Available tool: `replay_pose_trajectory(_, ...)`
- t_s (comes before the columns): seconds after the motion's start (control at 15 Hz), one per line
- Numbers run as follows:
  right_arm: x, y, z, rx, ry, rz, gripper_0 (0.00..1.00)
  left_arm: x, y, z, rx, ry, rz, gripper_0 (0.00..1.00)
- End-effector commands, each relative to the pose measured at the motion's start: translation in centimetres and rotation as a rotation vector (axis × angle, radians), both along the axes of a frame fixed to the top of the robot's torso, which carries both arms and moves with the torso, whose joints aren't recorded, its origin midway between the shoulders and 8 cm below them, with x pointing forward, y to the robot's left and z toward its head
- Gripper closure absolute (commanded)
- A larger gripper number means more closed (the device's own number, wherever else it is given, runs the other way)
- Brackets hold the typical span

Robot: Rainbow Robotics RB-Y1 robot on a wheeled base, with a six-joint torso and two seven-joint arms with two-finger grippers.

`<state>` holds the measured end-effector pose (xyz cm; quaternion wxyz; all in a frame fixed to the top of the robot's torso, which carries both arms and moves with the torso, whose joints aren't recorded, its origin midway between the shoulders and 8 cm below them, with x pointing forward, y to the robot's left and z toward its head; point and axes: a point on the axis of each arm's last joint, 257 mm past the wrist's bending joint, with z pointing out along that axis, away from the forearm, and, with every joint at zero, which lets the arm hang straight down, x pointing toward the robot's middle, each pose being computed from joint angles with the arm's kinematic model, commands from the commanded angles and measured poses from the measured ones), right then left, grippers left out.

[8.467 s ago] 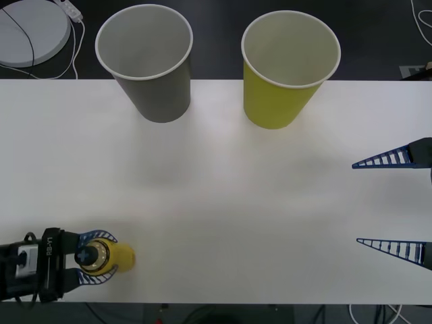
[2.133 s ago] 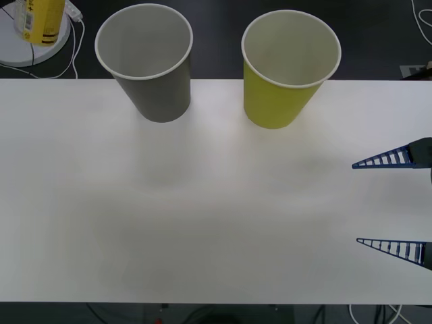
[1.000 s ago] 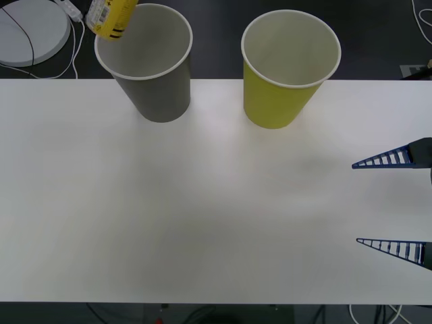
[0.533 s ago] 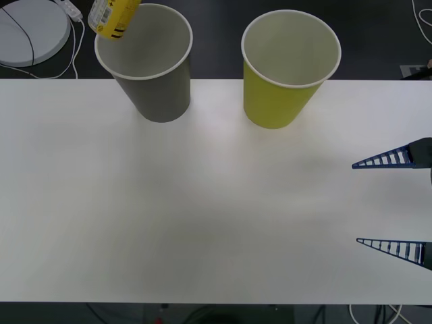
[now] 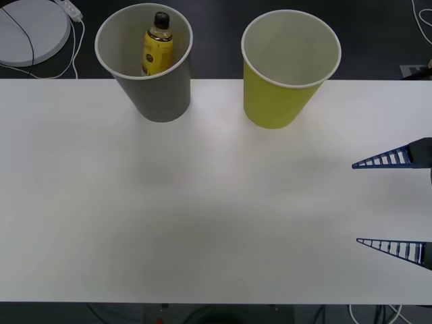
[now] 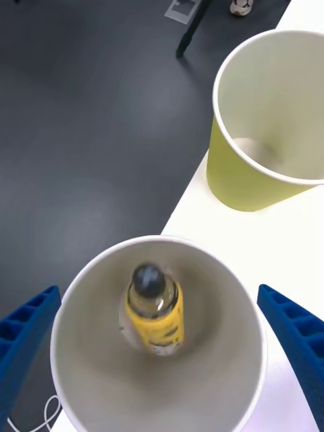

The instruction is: Put the can into the green bin and the plastic bottle into the gray bin

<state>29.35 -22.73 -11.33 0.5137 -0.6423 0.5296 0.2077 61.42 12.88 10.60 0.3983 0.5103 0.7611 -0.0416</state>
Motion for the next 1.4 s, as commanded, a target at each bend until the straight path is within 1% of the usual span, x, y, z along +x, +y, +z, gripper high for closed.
replay_pose_trajectory(0.07,0.0,0.0,0.0,0.000,0.000,0.000,0.00,-0.1,-0.1,-0.1,-0.003,0.003,-0.002,0.00)
replay_pose_trajectory(0.4,0.0,0.0,0.0,0.000,0.000,0.000,0.00,-0.4,-0.2,-0.2,-0.013,0.012,-0.017,0.00)
replay_pose_trajectory(0.6,0.0,0.0,0.0,0.000,0.000,0.000,0.00,-1.0,0.8,-0.3,-0.016,0.025,-0.036,0.00)
replay_pose_trajectory(0.8,0.0,0.0,0.0,0.000,0.000,0.000,0.00,-2.1,2.4,-0.1,-0.007,0.032,-0.054,0.00)
replay_pose_trajectory(1.0,0.0,0.0,0.0,0.000,0.000,0.000,0.00,-3.7,4.7,0.1,0.027,0.048,-0.077,0.00)
replay_pose_trajectory(1.07,0.0,0.0,0.0,0.000,0.000,0.000,0.00,-4.2,5.7,0.1,0.024,0.050,-0.087,0.00)
replay_pose_trajectory(1.2,0.0,0.0,0.0,0.000,0.000,0.000,0.00,-5.2,7.0,-0.7,-0.008,0.066,-0.104,0.00)
replay_pose_trajectory(1.4,0.0,0.0,0.0,0.000,0.000,0.000,0.00,-6.7,8.7,-2.0,-0.010,0.067,-0.124,0.00)
